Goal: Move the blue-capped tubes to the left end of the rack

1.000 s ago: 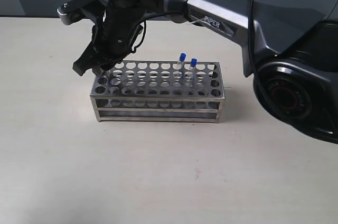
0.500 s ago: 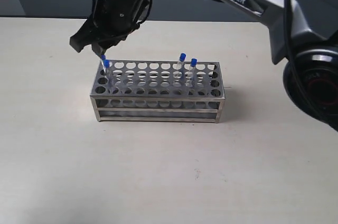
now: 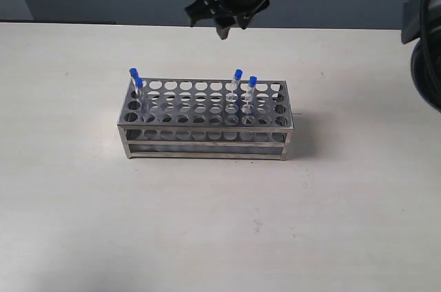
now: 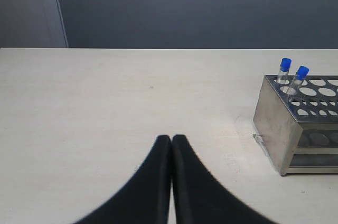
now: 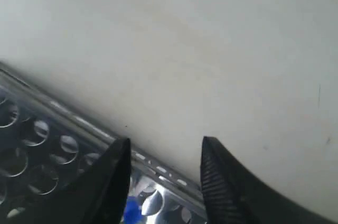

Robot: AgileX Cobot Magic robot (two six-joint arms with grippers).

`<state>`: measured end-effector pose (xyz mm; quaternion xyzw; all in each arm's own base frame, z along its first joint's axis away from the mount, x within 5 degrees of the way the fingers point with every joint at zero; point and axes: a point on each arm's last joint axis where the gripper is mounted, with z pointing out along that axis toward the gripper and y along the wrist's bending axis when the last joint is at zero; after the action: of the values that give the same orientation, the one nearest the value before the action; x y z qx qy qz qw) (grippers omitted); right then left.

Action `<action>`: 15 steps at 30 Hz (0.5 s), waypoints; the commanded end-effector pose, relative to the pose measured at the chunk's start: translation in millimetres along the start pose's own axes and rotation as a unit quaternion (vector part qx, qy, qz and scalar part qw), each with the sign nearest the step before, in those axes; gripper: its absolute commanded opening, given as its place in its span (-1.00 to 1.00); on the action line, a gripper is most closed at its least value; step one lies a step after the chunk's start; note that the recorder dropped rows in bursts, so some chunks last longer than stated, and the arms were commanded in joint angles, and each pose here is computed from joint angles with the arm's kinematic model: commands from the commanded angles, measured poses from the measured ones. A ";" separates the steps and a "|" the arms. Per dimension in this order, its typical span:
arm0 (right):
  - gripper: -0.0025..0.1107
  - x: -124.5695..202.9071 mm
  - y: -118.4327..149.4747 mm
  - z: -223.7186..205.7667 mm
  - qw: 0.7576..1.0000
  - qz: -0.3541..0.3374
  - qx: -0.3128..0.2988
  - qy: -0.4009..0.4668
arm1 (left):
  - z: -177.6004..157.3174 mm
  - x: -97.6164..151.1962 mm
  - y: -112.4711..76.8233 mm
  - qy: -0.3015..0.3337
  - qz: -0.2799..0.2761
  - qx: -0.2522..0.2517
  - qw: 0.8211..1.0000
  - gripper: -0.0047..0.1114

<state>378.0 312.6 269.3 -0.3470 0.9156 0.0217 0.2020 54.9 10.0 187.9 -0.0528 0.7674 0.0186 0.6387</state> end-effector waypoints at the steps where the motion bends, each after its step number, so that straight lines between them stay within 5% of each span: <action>1: -0.21 2.8 -15.6 -1.8 0.998 0.039 -0.041 0.003 | -0.5 -1.5 -0.6 -0.005 -0.001 0.005 1.000 -0.90; 15: -0.21 27.5 -10.0 27.8 0.996 0.019 -0.056 0.071 | -0.5 -1.5 -0.6 -0.005 -0.001 0.005 1.000 -0.90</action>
<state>376.0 296.7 228.6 -0.3389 0.9326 0.0540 0.1114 54.9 10.0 187.9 -0.0528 0.7674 0.0186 0.6387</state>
